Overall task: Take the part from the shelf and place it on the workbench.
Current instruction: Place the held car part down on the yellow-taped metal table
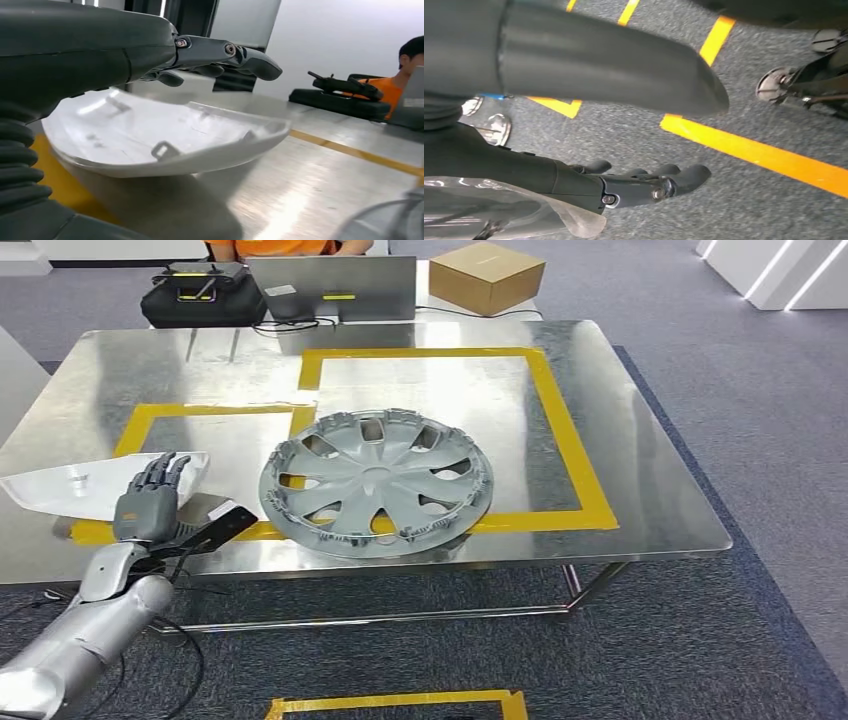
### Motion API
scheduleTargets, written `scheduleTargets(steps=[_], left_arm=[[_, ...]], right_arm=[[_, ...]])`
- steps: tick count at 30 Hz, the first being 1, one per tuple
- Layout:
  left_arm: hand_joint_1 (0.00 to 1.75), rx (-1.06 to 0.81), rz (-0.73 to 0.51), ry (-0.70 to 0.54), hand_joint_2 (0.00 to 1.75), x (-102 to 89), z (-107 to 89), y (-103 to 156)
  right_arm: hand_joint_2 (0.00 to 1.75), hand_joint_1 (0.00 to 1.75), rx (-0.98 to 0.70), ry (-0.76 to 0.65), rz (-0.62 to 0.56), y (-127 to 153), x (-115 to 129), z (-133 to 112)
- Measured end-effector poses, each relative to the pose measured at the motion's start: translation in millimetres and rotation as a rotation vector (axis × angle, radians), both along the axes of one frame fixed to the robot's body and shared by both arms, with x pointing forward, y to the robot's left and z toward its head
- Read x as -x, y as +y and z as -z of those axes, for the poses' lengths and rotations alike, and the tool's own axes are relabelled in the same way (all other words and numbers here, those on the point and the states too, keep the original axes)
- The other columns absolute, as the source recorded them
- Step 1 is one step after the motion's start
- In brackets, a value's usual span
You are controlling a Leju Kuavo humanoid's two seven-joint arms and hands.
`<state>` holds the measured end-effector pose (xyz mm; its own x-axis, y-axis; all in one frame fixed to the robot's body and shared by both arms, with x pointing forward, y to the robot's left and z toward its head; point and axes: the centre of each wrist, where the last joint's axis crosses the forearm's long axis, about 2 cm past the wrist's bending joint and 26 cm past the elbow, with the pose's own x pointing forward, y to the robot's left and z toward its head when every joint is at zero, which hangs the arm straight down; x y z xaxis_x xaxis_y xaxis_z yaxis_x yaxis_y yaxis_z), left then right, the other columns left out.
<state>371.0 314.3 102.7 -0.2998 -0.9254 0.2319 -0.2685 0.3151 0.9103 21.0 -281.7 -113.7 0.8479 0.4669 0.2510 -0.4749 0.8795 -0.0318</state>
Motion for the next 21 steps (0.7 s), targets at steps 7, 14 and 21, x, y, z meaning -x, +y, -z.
scheduleTargets(steps=[7,14,21], left_arm=[[0.00,0.105,0.051,-0.074,0.00,0.9,-19.4,-24],[0.00,0.555,0.171,-0.128,0.00,19.2,-38.7,-60],[0.00,0.998,0.319,-0.198,0.00,47.4,-68.6,-95]], right_arm=[[0.00,0.00,-0.001,-0.001,0.003,0,0,0],[0.00,0.00,0.005,-0.001,0.016,1,2,0],[0.00,0.00,0.008,-0.003,0.050,5,6,0]])
